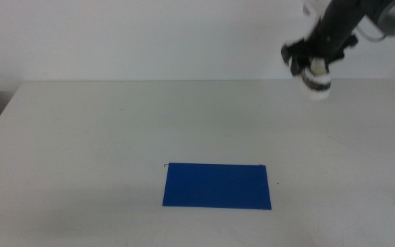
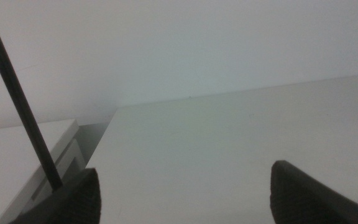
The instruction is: Use one arm to grab the shoe from the table and place it on the mat.
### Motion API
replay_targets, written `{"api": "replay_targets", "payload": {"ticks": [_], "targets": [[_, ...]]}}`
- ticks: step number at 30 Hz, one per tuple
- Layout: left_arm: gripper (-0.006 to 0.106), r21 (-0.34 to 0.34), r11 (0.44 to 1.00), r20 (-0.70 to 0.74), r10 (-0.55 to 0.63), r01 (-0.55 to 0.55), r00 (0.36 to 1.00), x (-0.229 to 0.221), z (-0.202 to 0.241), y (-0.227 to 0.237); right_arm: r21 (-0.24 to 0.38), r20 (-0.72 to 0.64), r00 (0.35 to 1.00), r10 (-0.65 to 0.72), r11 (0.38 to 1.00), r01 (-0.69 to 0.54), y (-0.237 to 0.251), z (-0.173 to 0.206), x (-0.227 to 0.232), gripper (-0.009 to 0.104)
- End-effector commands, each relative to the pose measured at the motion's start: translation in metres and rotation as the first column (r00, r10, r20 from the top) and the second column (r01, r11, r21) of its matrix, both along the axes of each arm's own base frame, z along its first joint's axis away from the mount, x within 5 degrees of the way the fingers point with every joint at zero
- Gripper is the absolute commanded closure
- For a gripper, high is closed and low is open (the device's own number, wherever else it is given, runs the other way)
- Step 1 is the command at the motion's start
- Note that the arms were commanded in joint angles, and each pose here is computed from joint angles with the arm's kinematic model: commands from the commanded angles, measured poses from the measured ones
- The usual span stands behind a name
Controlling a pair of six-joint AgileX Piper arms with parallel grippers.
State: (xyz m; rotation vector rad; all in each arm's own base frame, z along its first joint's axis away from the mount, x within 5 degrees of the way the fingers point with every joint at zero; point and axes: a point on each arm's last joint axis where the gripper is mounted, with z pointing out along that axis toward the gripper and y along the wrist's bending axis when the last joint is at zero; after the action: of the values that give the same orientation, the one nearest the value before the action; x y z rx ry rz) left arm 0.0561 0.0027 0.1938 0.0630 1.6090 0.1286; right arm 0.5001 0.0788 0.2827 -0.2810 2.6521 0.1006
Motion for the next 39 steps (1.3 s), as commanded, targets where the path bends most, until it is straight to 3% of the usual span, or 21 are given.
{"api": "replay_targets", "payload": {"ticks": [1, 10, 17, 30, 39], "targets": [[0.007, -0.011, 1.0, 0.084, -0.009, 0.01, 0.996, 0.0, 0.006, -0.001, 0.009, 0.121, 0.993, 0.008, 1.0, -0.009, 0.005, 0.072, -0.031, 0.099], [0.007, -0.011, 1.0, 0.084, -0.009, 0.01, 0.996, 0.0, 0.006, -0.001, 0.04, 0.288, 0.954, 0.087, 0.994, -0.102, 0.065, 0.152, -0.096, 0.099], [0.007, -0.011, 1.0, 0.084, -0.009, 0.01, 0.996, 0.0, 0.006, -0.001, 0.043, 0.334, 0.914, 0.231, 0.965, -0.259, 0.127, 0.172, -0.142, 0.099], [0.007, -0.011, 1.0, 0.084, -0.009, 0.01, 0.996, 0.0, 0.006, -0.001, -0.067, 0.184, 0.872, 0.454, 0.891, -0.449, 0.189, 0.125, -0.174, 0.099], [0.007, -0.011, 1.0, 0.084, -0.009, 0.01, 0.996, 0.0, 0.006, -0.001, -0.197, 0.131, 0.764, 0.632, 0.771, -0.605, 0.191, 0.11, -0.174, 0.099]]}}
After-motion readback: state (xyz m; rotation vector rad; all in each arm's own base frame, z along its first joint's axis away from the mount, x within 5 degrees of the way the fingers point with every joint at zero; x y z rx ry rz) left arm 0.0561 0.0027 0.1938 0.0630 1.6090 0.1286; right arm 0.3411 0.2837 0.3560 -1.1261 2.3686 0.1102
